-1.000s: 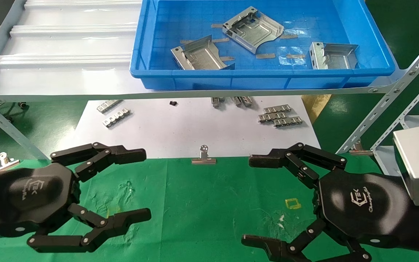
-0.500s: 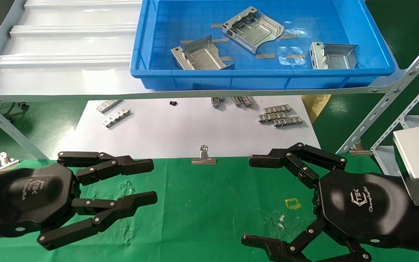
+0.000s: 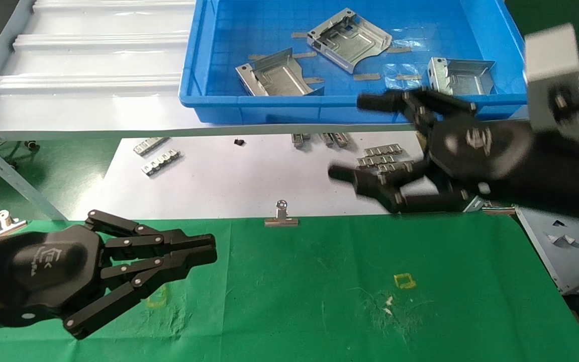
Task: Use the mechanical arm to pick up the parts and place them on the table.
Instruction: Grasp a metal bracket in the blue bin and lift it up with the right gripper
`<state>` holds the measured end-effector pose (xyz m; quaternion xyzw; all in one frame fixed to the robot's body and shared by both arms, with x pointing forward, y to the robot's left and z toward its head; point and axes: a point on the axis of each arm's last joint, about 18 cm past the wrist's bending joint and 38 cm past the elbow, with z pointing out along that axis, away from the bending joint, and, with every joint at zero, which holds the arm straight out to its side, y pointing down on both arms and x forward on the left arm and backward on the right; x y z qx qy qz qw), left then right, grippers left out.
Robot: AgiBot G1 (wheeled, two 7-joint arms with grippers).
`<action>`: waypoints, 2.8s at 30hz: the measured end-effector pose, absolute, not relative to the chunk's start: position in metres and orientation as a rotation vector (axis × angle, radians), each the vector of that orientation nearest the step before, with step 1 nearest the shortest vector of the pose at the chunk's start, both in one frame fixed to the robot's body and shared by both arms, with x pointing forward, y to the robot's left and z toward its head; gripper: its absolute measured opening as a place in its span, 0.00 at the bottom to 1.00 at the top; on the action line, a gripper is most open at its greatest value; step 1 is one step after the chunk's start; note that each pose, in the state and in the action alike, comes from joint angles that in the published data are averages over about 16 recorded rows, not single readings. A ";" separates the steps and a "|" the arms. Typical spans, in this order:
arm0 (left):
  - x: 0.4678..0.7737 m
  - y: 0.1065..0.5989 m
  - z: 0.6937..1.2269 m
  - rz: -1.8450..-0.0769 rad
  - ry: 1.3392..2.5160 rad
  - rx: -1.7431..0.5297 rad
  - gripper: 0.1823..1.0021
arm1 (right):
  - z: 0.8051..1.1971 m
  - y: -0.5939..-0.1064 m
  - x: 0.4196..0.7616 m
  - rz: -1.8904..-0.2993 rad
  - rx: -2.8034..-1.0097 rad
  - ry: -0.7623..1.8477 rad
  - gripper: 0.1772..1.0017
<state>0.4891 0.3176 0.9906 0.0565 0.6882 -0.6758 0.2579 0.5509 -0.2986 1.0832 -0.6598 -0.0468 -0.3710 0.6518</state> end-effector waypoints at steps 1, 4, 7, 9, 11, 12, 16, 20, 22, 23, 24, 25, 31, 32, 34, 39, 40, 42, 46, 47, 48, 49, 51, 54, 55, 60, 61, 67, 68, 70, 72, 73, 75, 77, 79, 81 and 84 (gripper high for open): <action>0.489 0.318 0.991 -1.833 1.866 0.153 0.12 | 1.094 -0.296 0.562 -0.870 -1.489 -0.082 1.00; 0.489 0.318 0.991 -1.833 1.866 0.153 0.07 | 1.123 -0.286 0.597 -0.947 -1.478 -0.005 1.00; 0.489 0.318 0.991 -1.833 1.866 0.153 0.05 | 1.147 -0.271 0.631 -1.015 -1.492 0.075 1.00; 0.489 0.318 0.991 -1.833 1.866 0.153 0.03 | 1.158 -0.259 0.652 -1.057 -1.513 0.127 1.00; 0.489 0.318 0.991 -1.833 1.866 0.153 0.03 | 1.166 -0.247 0.671 -1.096 -1.541 0.176 1.00; 0.489 0.318 0.991 -1.833 1.866 0.153 0.02 | 1.169 -0.241 0.680 -1.115 -1.555 0.198 1.00; 0.489 0.318 0.991 -1.833 1.866 0.153 0.01 | 1.176 -0.220 0.705 -1.184 -1.605 0.271 1.00; 0.489 0.318 0.991 -1.833 1.866 0.153 0.01 | 1.179 -0.207 0.719 -1.233 -1.625 0.320 1.00; 0.489 0.318 0.991 -1.833 1.866 0.153 0.01 | 1.179 -0.202 0.724 -1.249 -1.624 0.341 0.99; 0.489 0.318 0.991 -1.833 1.866 0.153 0.01 | 1.180 -0.201 0.726 -1.255 -1.620 0.351 0.99; 0.489 0.318 0.991 -1.833 1.866 0.153 0.01 | 1.180 -0.199 0.728 -1.261 -1.615 0.360 0.99; 0.489 0.318 0.991 -1.833 1.866 0.153 0.01 | 1.180 -0.198 0.729 -1.264 -1.609 0.369 0.98; 0.489 0.318 0.991 -1.833 1.866 0.153 0.01 | 1.181 -0.194 0.733 -1.271 -1.580 0.404 0.94; 0.489 0.318 0.991 -1.833 1.866 0.153 0.01 | 1.181 -0.194 0.733 -1.270 -1.577 0.409 0.93; 0.489 0.318 0.991 -1.833 1.866 0.153 0.01 | 1.180 -0.193 0.734 -1.268 -1.573 0.419 0.90; 0.489 0.318 0.991 -1.833 1.866 0.153 0.01 | 1.179 -0.192 0.736 -1.274 -1.569 0.442 0.81; 0.489 0.318 0.991 -1.833 1.866 0.153 0.01 | 1.179 -0.192 0.737 -1.276 -1.569 0.446 0.79; 0.489 0.318 0.991 -1.833 1.866 0.153 0.01 | 1.179 -0.192 0.737 -1.282 -1.570 0.452 0.75; 0.489 0.318 0.991 -1.833 1.866 0.153 0.01 | 1.179 -0.192 0.738 -1.291 -1.573 0.461 0.62; 0.489 0.318 0.991 -1.833 1.866 0.153 0.01 | 1.179 -0.192 0.738 -1.293 -1.575 0.463 0.59; 0.489 0.318 0.991 -1.833 1.866 0.153 0.01 | 1.179 -0.191 0.738 -1.295 -1.577 0.464 0.57; 0.489 0.318 0.991 -1.833 1.866 0.153 0.01 | 1.179 -0.191 0.738 -1.297 -1.579 0.465 0.55; 0.489 0.318 0.991 -1.833 1.866 0.153 0.01 | 1.179 -0.191 0.738 -1.301 -1.583 0.466 0.48; 0.489 0.318 0.991 -1.833 1.866 0.153 0.01 | 1.179 -0.190 0.738 -1.307 -1.590 0.469 0.40; 0.489 0.318 0.991 -1.833 1.866 0.153 0.01 | 1.179 -0.190 0.738 -1.308 -1.592 0.469 0.37; 0.489 0.318 0.991 -1.833 1.866 0.153 0.01 | 1.180 -0.190 0.738 -1.314 -1.601 0.469 0.25; 0.489 0.318 0.991 -1.833 1.866 0.153 0.01 | 1.181 -0.190 0.737 -1.315 -1.602 0.468 0.24; 0.489 0.318 0.991 -1.833 1.866 0.153 0.01 | 1.189 -0.189 0.732 -1.319 -1.607 0.448 0.15; 0.489 0.318 0.991 -1.833 1.866 0.153 0.01 | 1.192 -0.188 0.730 -1.319 -1.609 0.441 0.14; 0.489 0.318 0.991 -1.833 1.866 0.153 0.01 | 1.198 -0.189 0.726 -1.318 -1.613 0.425 0.12; 0.489 0.318 0.991 -1.833 1.866 0.153 0.01 | 1.204 -0.191 0.720 -1.315 -1.622 0.403 0.12; 0.489 0.318 0.991 -1.833 1.866 0.153 0.01 | 1.208 -0.192 0.717 -1.313 -1.628 0.390 0.11; 0.489 0.318 0.991 -1.833 1.866 0.153 0.01 | 1.215 -0.197 0.708 -1.304 -1.645 0.360 0.11; 0.489 0.318 0.991 -1.833 1.866 0.153 0.01 | 1.221 -0.204 0.698 -1.290 -1.667 0.325 0.11; 0.489 0.318 0.991 -1.833 1.866 0.153 0.02 | 1.226 -0.212 0.686 -1.264 -1.694 0.283 0.11; 0.489 0.318 0.991 -1.833 1.866 0.153 0.03 | 1.227 -0.221 0.671 -1.228 -1.729 0.231 0.11; 0.489 0.318 0.991 -1.833 1.866 0.153 0.04 | 1.227 -0.238 0.646 -1.169 -1.787 0.144 0.11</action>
